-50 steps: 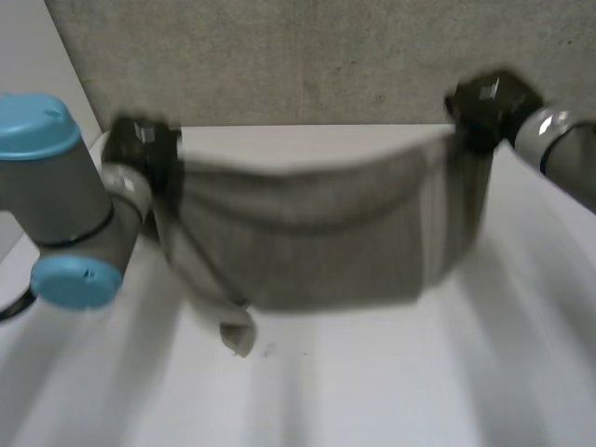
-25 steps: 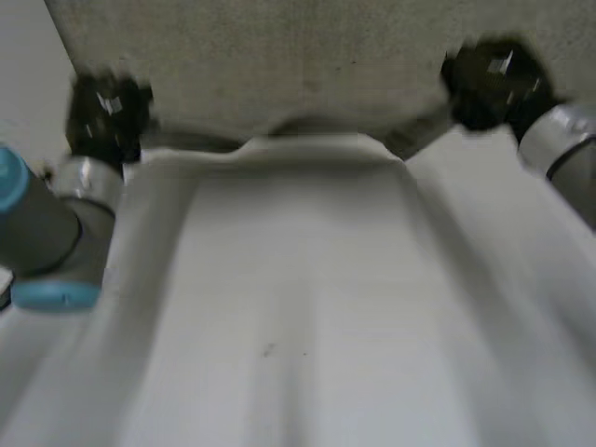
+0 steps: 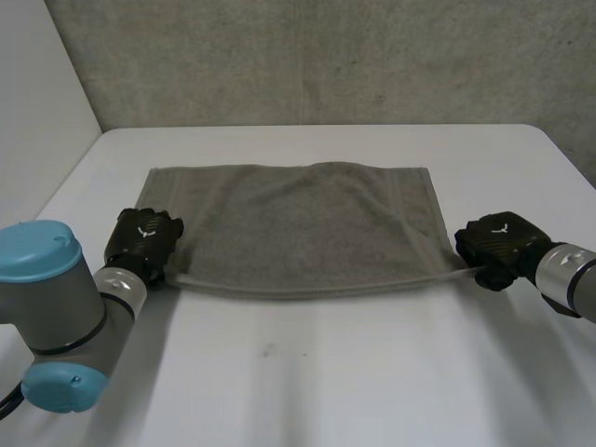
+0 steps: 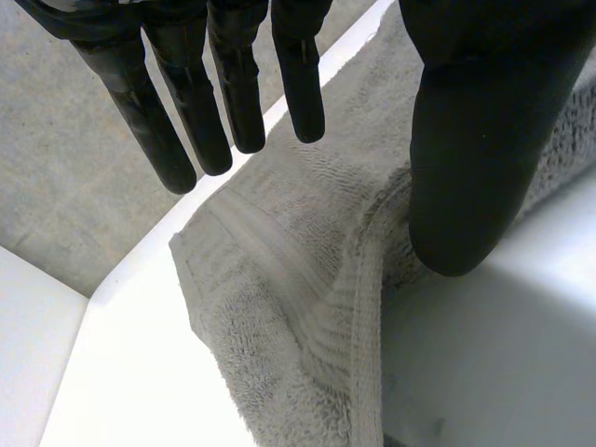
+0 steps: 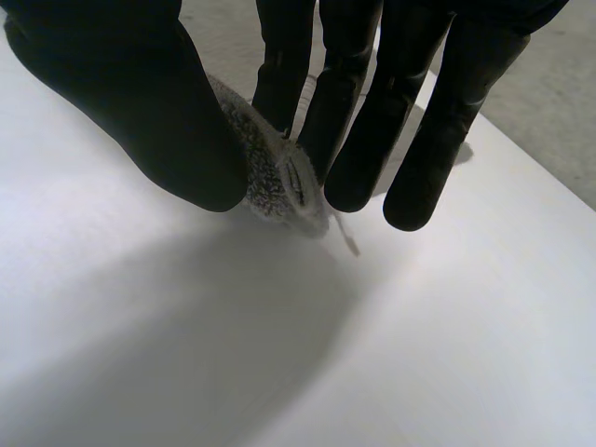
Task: Fold the towel.
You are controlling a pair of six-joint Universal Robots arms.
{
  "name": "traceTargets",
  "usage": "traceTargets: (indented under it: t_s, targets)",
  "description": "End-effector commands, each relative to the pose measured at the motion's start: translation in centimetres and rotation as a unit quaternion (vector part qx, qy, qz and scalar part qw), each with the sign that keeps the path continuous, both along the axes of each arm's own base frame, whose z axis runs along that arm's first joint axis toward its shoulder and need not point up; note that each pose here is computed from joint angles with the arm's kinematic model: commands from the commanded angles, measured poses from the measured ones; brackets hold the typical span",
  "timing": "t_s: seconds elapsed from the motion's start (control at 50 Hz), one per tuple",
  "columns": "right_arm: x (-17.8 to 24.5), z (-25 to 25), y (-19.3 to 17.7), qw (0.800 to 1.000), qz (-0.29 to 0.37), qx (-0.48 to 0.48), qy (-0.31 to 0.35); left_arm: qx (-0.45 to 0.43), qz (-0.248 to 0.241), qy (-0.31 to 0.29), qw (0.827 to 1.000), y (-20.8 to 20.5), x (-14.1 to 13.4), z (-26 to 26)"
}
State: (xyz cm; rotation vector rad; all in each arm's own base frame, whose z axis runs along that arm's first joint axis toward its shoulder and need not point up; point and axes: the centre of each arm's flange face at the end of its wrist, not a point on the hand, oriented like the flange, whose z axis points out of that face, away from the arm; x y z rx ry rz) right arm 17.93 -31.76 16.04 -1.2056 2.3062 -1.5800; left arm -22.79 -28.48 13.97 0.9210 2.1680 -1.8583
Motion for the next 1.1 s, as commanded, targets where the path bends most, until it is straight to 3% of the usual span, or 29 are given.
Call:
traceTargets:
  t_s: [0.02,0.18,0.6,0.72,0.82,0.9,1.1]
  targets:
    - [-0.9,-0.3,-0.4,0.999,-0.028,-0.002,-0.026,0.008,0.014,-0.005,1.000,0.3,0.6,-0.4]
    - [-1.0,-0.4,-0.6,0.999,-0.029,-0.015,-0.026,0.016,0.057,-0.018,0.998,0.3,2.0,-0.7]
    - [-1.2,2.6,1.1,1.000,-0.021,-0.004,-0.006,0.073,0.054,-0.038,0.995,3.9,2.9,1.6]
    - [-3.2,4.8,3.7,0.996,0.002,0.061,0.071,0.134,0.050,-0.073,0.987,6.9,3.9,3.4]
    - [-5.6,6.8,7.4,0.974,0.063,0.144,0.163,0.192,0.028,-0.125,0.973,11.1,4.9,6.0]
    - [-6.6,8.1,7.9,0.971,0.074,0.140,0.177,0.186,0.016,-0.132,0.974,12.1,5.0,7.5]
    - [-6.6,9.1,3.7,0.994,0.030,0.046,0.098,0.078,0.020,-0.099,0.992,6.8,3.2,7.5]
